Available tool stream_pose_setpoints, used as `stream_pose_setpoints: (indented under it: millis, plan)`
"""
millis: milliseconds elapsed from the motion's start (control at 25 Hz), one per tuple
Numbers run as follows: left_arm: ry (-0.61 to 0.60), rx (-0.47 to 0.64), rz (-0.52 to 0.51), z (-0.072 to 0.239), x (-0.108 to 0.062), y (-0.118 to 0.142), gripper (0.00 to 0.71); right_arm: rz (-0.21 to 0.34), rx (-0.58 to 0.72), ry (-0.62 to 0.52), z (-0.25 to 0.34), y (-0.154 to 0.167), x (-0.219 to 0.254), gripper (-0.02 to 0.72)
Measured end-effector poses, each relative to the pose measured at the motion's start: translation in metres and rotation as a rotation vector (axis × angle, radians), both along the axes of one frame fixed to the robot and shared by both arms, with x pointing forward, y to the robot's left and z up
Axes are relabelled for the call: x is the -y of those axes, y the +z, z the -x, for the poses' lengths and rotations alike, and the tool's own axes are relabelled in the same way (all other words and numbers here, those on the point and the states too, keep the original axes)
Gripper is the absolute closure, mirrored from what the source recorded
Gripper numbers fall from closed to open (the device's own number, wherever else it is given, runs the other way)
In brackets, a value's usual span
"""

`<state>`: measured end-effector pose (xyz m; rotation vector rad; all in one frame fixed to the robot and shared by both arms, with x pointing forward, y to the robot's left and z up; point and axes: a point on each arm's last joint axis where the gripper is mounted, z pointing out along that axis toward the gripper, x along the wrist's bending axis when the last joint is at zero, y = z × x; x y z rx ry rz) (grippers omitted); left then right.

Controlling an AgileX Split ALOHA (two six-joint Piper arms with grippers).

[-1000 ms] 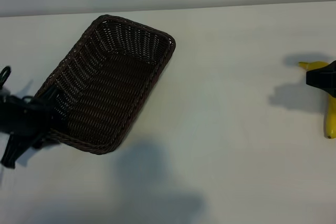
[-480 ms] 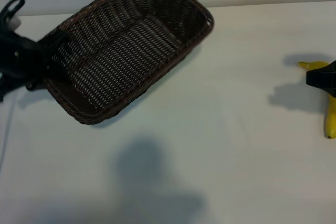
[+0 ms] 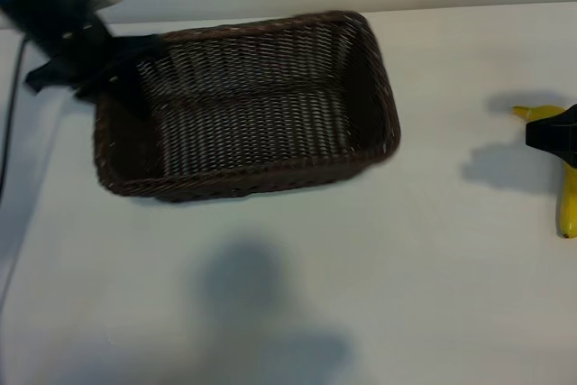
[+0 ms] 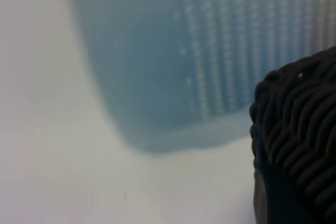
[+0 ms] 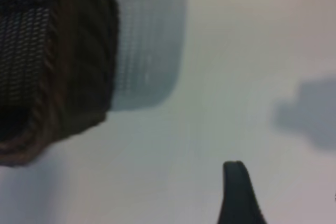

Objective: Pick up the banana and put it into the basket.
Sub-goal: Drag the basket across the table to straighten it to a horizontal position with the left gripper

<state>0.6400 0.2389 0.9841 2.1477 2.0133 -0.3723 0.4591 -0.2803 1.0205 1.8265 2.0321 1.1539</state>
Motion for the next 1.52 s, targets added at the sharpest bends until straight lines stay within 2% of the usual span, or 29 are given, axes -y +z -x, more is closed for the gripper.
stream_pose_setpoints:
  millis: [200, 360, 680, 1080, 1200, 1320, 1400, 1520]
  plan:
    - [-0.123, 0.057, -0.031, -0.029, 0.044, -0.013, 0.528, 0.000, 0.000, 0.000, 0.000, 0.000, 0.000, 0.258]
    - [-0.154, 0.035, -0.016, -0.037, 0.064, -0.034, 0.528, 0.001, 0.000, 0.000, 0.000, 0.000, 0.000, 0.258]
    - [-0.179, -0.037, -0.017, -0.036, 0.077, -0.067, 0.529, 0.000, -0.001, 0.000, 0.000, 0.000, 0.000, 0.258]
    - [-0.196, -0.041, -0.016, -0.035, 0.084, -0.070, 0.523, 0.001, -0.001, 0.000, 0.000, 0.000, 0.000, 0.258]
    - [-0.195, -0.034, -0.010, -0.035, 0.086, -0.070, 0.426, 0.001, -0.001, 0.000, 0.000, 0.000, 0.000, 0.258]
    - [-0.199, -0.043, -0.009, -0.034, 0.087, -0.070, 0.266, 0.002, -0.001, 0.000, 0.000, 0.000, 0.000, 0.258]
    - [-0.195, -0.039, -0.021, -0.035, 0.088, -0.070, 0.190, 0.002, -0.001, 0.000, 0.000, 0.000, 0.000, 0.258]
    - [-0.188, -0.032, -0.035, -0.035, 0.087, -0.066, 0.137, 0.002, -0.001, 0.000, 0.000, 0.000, 0.000, 0.258]
